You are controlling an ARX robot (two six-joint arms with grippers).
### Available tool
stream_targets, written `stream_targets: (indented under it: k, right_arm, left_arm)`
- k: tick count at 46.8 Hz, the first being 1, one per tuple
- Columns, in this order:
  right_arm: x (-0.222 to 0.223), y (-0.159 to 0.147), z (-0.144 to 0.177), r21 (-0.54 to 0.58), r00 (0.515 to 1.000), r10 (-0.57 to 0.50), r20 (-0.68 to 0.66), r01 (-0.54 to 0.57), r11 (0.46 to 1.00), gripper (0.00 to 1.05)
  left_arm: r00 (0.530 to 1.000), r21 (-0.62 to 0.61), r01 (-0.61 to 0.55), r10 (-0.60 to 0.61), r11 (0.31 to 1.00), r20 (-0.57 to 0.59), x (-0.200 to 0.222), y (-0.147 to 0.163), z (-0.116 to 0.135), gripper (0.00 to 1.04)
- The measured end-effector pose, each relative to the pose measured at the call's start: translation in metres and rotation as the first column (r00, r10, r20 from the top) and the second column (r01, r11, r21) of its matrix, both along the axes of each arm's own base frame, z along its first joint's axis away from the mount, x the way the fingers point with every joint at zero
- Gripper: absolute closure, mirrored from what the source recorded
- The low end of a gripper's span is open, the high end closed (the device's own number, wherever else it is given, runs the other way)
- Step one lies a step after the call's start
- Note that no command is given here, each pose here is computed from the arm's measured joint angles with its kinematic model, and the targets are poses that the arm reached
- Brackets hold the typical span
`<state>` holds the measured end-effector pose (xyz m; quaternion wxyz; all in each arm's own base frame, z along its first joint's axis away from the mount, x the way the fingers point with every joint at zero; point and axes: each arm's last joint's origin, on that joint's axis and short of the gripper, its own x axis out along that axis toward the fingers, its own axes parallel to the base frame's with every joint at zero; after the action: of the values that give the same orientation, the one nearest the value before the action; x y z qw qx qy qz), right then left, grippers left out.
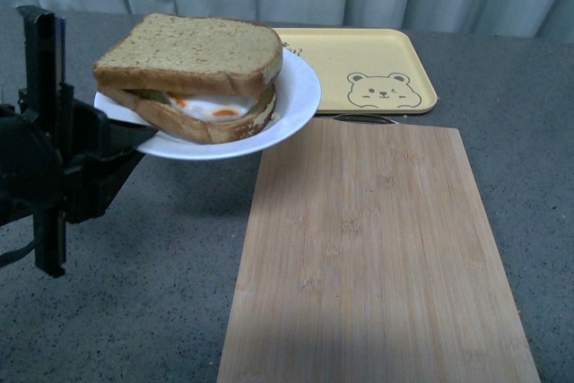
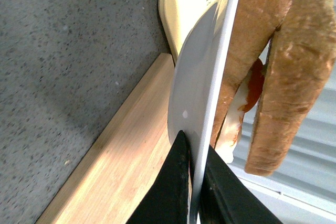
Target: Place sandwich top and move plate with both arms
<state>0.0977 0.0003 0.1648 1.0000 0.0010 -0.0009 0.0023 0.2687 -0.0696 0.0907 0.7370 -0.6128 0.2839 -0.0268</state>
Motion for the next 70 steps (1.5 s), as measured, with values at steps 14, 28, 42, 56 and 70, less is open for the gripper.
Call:
stream_targets:
  k: [14, 28, 42, 56, 70]
  right_arm:
    - [0.000, 0.000, 0.000, 0.000, 1.000, 0.000, 0.000, 0.000, 1.000, 0.09]
    - [0.000, 0.000, 0.000, 0.000, 1.000, 0.000, 0.000, 0.000, 1.000, 0.09]
    - [0.000, 0.000, 0.000, 0.000, 1.000, 0.000, 0.000, 0.000, 1.000, 0.09]
    - [0.000, 0.000, 0.000, 0.000, 1.000, 0.000, 0.000, 0.000, 1.000, 0.09]
    - [0.000, 0.000, 0.000, 0.000, 1.000, 0.000, 0.000, 0.000, 1.000, 0.09]
  left_arm:
    - [1.000, 0.002, -0.022, 0.022, 1.000, 0.010, 0.084, -0.055, -0.003, 1.01]
    - [0.999, 0.038, -0.012, 0.014, 0.999, -0.044, 0.159, -0.113, -0.020, 1.01]
    - [0.995, 0.050, -0.004, 0.009, 0.999, -0.103, 0.191, -0.144, -0.031, 1.01]
    - [0.992, 0.143, 0.023, -0.005, 0.990, -0.123, 0.174, -0.137, -0.019, 0.65]
    - [0.996, 0.534, 0.091, -0.074, 0.841, -0.052, 0.123, -0.104, 0.016, 0.13]
